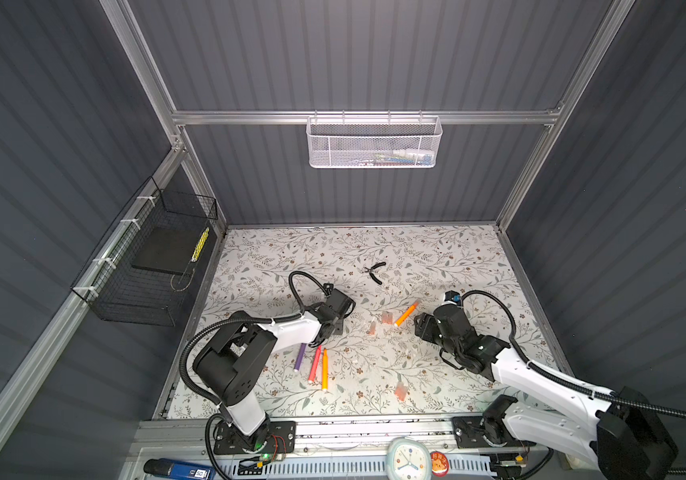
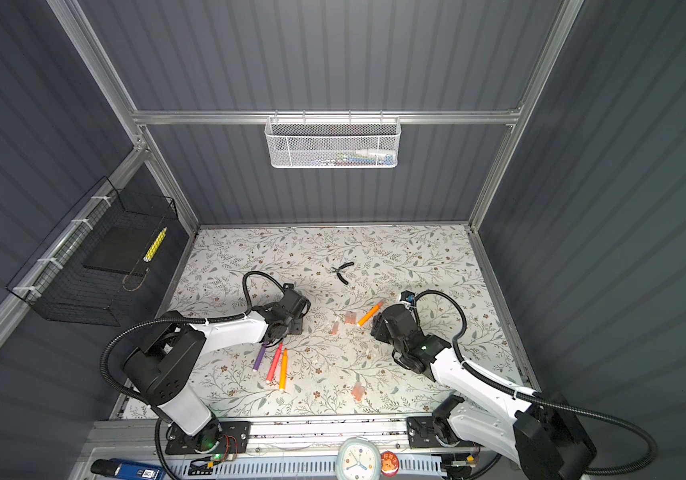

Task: Insert the pens into the pen caps
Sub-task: 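Lower the left gripper and close it on the orange highlighter, then lift the orange highlighter upright with the left gripper while the right gripper approaches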

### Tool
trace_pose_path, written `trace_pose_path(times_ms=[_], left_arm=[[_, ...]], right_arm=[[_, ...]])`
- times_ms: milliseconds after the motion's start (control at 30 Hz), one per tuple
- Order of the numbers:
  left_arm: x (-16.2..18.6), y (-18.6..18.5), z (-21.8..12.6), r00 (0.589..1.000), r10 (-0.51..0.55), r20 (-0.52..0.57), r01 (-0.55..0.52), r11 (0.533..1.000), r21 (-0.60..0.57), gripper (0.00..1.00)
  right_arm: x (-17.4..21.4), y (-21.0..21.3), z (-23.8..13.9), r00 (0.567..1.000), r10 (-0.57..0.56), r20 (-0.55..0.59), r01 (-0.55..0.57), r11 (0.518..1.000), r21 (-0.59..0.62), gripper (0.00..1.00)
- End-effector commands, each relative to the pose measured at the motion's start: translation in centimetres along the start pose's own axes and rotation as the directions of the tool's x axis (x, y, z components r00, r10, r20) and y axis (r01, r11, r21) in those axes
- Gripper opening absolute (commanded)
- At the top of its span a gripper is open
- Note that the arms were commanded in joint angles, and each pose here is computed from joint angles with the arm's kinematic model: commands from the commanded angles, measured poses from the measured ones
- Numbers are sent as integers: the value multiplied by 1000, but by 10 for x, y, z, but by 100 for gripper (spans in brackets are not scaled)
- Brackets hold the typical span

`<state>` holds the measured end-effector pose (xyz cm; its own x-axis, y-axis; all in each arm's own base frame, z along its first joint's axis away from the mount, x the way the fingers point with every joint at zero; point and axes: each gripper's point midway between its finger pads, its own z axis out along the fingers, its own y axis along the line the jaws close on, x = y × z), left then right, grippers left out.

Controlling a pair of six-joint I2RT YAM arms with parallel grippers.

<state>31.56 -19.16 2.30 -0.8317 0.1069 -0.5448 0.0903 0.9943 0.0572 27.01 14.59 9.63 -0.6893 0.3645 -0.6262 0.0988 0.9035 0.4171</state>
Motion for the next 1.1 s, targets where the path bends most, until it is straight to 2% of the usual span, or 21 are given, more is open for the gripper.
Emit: trace_pose_path(times_ms=[0,233,367,533,700,900,1067], left_arm=[[25,6,5,996,6,-87,-7,1000,-7,35],[25,-5,3,996,-3,-91,10,997,72,20],[28,-10,6,994,-22,-109,35,991,126,13],[29,-14,0,993,-45,-107,63,982,179,12],[12,-16,-17,998,-54,-45,62,974,216,11],[-10,-25,-42,998,-62,20,54,953,297,3],[-23,-43,-64,996,-46,73,13,913,408,0]], right_arm=[[2,-3,-4,1000,0,1,0,1000,4,67],[1,-1,-12,999,43,19,-42,998,-44,67],[-3,6,-21,995,89,42,-83,990,-114,67],[-4,13,-31,991,123,49,-112,977,-179,67],[-4,25,-36,987,153,55,-132,952,-275,68],[-5,41,-40,988,149,39,-127,932,-340,68],[-5,59,-40,991,135,23,-115,908,-403,68]])
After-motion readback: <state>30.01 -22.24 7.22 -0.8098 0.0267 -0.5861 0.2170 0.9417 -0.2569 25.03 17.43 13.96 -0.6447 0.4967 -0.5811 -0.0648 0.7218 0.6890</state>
